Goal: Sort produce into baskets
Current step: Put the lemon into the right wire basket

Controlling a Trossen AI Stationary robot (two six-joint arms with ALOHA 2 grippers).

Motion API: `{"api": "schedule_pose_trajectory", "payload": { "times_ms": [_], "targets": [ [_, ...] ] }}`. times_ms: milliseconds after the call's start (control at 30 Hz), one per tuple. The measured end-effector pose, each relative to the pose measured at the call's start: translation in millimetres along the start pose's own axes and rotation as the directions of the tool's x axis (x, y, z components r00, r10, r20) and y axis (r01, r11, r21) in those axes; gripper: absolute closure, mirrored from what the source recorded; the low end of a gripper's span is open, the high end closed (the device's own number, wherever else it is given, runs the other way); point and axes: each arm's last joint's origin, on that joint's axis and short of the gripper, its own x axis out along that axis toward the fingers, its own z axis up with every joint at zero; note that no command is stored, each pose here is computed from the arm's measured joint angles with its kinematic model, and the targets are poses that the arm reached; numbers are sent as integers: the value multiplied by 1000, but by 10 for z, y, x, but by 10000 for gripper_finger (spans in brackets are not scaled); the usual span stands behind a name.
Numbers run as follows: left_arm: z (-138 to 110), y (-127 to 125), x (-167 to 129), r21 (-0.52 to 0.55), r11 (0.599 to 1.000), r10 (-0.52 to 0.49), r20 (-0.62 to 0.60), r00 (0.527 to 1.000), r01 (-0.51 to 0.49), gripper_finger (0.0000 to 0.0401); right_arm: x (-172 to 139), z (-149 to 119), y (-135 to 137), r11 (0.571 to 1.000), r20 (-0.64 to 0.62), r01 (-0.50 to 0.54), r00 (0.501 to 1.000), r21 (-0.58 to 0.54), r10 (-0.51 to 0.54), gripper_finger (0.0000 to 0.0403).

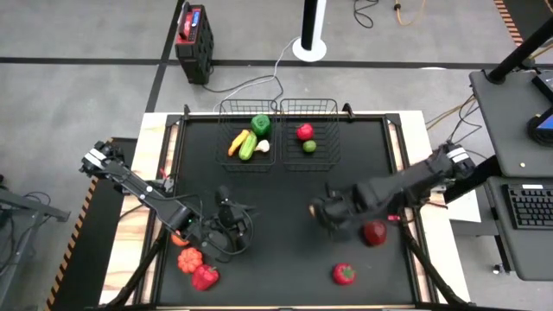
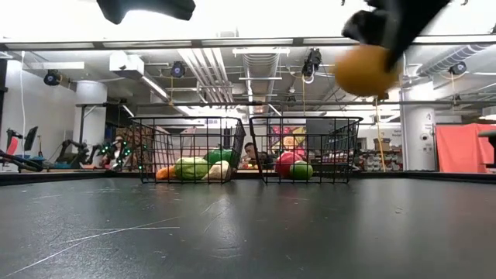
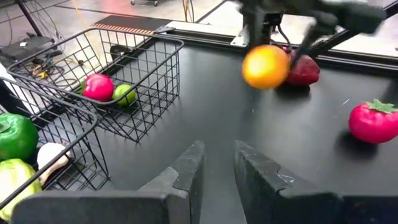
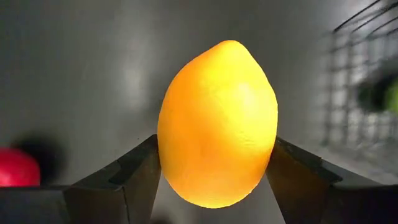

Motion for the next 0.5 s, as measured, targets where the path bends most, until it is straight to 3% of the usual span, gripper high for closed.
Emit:
{"api": "schedule_pose_trajectory", "payload": {
  "times_ms": [233, 500],
  "targets": [
    [-19, -42, -57, 1, 1000, -24, 3, 1000, 24, 333, -299, 338, -618, 1000, 119, -5, 993, 16, 3, 154],
    [-49, -88, -127, -8, 999, -51, 3, 999, 51, 333, -405, 381, -1304, 996, 132, 61, 989, 70, -69, 154]
  ]
}}
